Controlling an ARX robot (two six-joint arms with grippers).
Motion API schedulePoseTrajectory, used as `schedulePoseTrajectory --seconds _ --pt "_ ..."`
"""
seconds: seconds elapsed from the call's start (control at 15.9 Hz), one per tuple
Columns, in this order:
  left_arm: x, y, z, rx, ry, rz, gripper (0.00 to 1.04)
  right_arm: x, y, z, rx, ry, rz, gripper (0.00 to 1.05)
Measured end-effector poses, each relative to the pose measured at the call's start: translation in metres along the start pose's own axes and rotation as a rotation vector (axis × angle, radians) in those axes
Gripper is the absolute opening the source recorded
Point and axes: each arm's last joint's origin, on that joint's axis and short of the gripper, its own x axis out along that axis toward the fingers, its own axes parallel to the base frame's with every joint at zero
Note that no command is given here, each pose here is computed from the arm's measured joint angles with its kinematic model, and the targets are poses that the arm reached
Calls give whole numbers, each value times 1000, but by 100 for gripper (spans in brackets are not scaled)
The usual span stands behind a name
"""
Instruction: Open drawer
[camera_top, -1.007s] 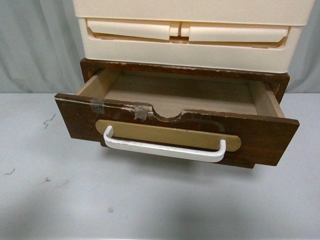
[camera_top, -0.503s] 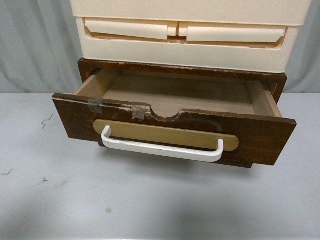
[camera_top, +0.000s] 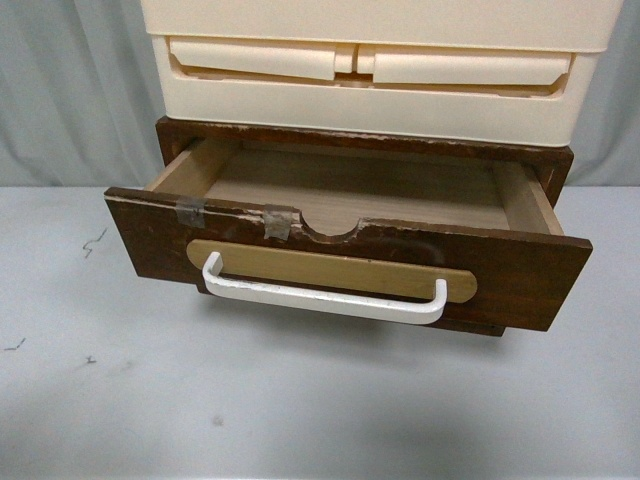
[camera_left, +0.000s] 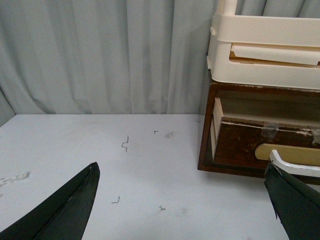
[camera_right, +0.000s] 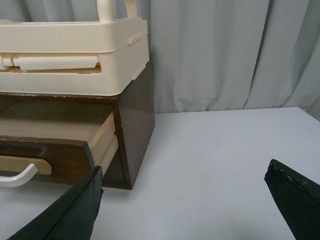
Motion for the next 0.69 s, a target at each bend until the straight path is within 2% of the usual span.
schedulePoseTrajectory --seconds 0.06,0.69 --pt "0 0 0 0 0 0 98 0 0 0 0 0 0 97" --pt "0 0 0 0 0 0 98 0 0 0 0 0 0 98"
